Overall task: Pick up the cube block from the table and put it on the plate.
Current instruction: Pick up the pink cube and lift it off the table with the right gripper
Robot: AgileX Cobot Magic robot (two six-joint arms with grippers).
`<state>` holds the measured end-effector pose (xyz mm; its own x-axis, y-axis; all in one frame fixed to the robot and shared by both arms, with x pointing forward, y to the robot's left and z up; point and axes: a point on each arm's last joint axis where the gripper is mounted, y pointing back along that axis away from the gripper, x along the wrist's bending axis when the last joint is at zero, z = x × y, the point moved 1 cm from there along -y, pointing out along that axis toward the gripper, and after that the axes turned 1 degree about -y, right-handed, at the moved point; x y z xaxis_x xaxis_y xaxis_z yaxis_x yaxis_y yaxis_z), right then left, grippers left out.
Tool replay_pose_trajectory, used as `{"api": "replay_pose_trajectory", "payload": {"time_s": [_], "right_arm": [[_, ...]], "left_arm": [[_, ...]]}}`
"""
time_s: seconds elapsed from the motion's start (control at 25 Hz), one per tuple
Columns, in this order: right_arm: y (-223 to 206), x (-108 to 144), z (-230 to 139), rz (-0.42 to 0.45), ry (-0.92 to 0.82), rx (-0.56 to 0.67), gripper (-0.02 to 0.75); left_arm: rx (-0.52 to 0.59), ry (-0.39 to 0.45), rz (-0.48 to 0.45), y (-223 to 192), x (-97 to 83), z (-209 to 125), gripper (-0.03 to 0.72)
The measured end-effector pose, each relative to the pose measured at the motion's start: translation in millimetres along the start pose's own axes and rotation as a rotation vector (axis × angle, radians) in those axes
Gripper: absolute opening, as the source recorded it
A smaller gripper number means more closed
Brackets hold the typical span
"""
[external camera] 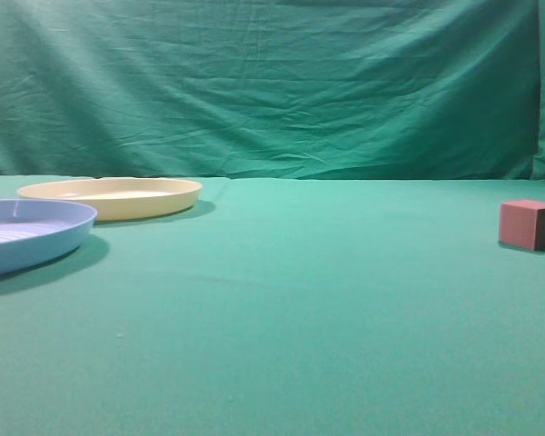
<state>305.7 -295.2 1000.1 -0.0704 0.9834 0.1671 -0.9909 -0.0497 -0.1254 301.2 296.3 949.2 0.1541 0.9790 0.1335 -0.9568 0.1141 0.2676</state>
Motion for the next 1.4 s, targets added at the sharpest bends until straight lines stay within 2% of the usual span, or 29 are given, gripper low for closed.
{"api": "replay_pose_trajectory", "payload": {"time_s": [0.04,0.08,0.12,0.16,0.24,0.48,0.52,0.56,0.6,0.64,0.68,0.72,0.96,1.08,1.12,1.16,1.28,1.32,1.36,1.4], "right_arm": [[-3.6,1.3,3.2,0.001,-0.003,0.060,0.048],[-8.5,3.6,9.5,0.008,-0.004,0.115,0.048],[-14.5,5.9,15.0,0.012,-0.004,0.180,0.000],[-19.6,7.6,15.7,0.014,0.001,0.267,0.048],[-35.5,12.5,19.8,0.025,0.020,0.408,0.048],[-76.8,21.1,9.8,0.031,0.085,0.712,0.048],[-83.3,22.0,9.3,0.034,0.113,0.752,0.000],[-89.3,23.0,10.8,0.045,0.155,0.790,0.000],[-95.6,24.0,11.7,0.054,0.189,0.827,0.048],[-103.5,24.7,9.3,0.062,0.224,0.886,0.048],[-103.5,24.7,9.3,0.062,0.224,0.886,0.048],[-119.6,27.7,10.6,0.080,0.272,0.962,0.000],[-154.4,61.3,-14.9,0.229,0.429,1.116,0.000],[-172.6,69.8,-26.4,0.214,0.395,1.125,0.000],[-178.5,71.2,-30.7,0.210,0.390,1.133,0.048],[-183.3,72.2,-34.7,0.209,0.391,1.139,0.048],[-196.0,74.3,-50.6,0.201,0.390,1.185,0.286],[-196.0,74.3,-50.6,0.201,0.390,1.185,0.286],[-200.0,74.9,-56.3,0.198,0.389,1.201,0.412],[-207.1,75.8,-67.7,0.180,0.372,1.234,0.582]], "left_arm": [[0.000,0.000,0.000,0.0,0.0,0.0,0.000],[0.000,0.000,0.000,0.0,0.0,0.0,0.000],[0.000,0.000,0.000,0.0,0.0,0.0,0.000],[0.000,0.000,0.000,0.0,0.0,0.0,0.000],[0.000,0.000,0.000,0.0,0.0,0.0,0.000],[0.000,0.000,0.000,0.0,0.0,0.0,0.000],[0.000,0.000,0.000,0.0,0.0,0.0,0.000],[0.000,0.000,0.000,0.0,0.0,0.0,0.000],[0.000,0.000,0.000,0.0,0.0,0.0,0.000],[0.000,0.000,0.000,0.0,0.0,0.0,0.000],[0.000,0.000,0.000,0.0,0.0,0.0,0.000],[0.000,0.000,0.000,0.0,0.0,0.0,0.000],[0.000,0.000,0.000,0.0,0.0,0.0,0.000],[0.000,0.000,0.000,0.0,0.0,0.0,0.000],[0.000,0.000,0.000,0.0,0.0,0.0,0.000],[0.000,0.000,0.000,0.0,0.0,0.0,0.000],[0.000,0.000,0.000,0.0,0.0,0.0,0.000],[0.000,0.000,0.000,0.0,0.0,0.0,0.000],[0.000,0.000,0.000,0.0,0.0,0.0,0.000],[0.000,0.000,0.000,0.0,0.0,0.0,0.000]]}}
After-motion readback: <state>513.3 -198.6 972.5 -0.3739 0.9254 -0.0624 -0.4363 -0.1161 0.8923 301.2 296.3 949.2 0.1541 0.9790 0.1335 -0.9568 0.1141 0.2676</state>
